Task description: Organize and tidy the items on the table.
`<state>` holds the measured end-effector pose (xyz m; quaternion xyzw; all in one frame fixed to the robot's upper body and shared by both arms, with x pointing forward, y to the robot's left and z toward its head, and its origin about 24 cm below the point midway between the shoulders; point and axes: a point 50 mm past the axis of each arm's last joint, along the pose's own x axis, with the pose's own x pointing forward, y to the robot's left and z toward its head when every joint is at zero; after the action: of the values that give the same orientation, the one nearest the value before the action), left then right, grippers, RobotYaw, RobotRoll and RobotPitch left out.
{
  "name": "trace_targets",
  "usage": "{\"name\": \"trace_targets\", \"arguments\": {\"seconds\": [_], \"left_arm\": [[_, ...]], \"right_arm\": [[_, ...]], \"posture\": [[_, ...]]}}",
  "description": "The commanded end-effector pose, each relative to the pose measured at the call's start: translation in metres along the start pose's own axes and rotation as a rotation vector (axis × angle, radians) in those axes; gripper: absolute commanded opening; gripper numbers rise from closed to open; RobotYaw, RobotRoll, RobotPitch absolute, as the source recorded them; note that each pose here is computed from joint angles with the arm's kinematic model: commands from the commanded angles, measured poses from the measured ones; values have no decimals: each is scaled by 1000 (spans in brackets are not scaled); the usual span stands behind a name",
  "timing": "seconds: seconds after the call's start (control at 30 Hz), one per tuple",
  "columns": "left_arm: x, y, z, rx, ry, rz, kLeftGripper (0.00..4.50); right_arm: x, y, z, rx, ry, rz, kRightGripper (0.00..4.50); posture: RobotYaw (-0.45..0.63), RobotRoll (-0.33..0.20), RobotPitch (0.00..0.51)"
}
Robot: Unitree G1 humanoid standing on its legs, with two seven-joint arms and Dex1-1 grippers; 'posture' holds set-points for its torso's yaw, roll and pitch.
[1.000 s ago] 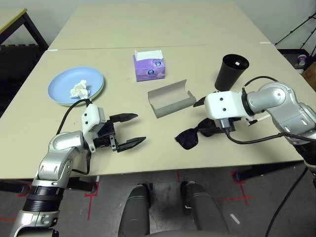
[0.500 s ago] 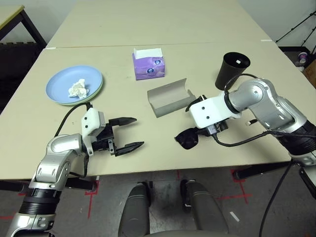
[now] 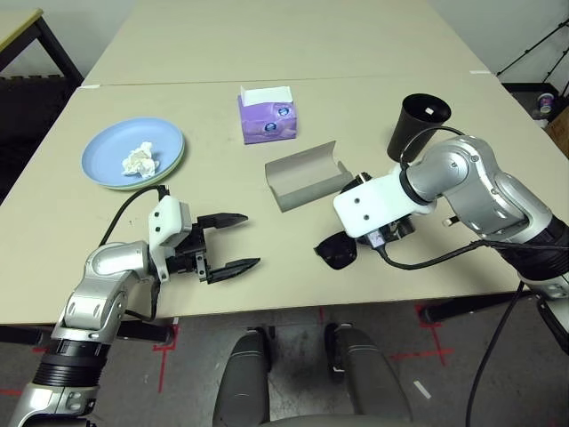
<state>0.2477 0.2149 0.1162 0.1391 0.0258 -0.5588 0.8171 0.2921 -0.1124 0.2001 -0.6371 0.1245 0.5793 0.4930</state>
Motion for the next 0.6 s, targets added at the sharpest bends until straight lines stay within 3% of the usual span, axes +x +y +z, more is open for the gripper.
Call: {"name": "trace_targets", "arguments": {"seconds": [0.03, 0.37, 0.6], "left_arm": [[6, -2, 1, 11, 10, -22, 4456], [11, -3, 0, 8, 2, -31, 4456], [14, -4, 0, 9, -4, -32, 4456]], "right_arm": [[0, 0, 1, -54, 33, 30, 4500], [2, 3, 10, -101, 47, 47, 4500], [5, 8, 19, -50, 24, 53, 4500]], "posture": [[-28, 0, 184], [-32, 0, 179], [-37, 0, 178]]}}
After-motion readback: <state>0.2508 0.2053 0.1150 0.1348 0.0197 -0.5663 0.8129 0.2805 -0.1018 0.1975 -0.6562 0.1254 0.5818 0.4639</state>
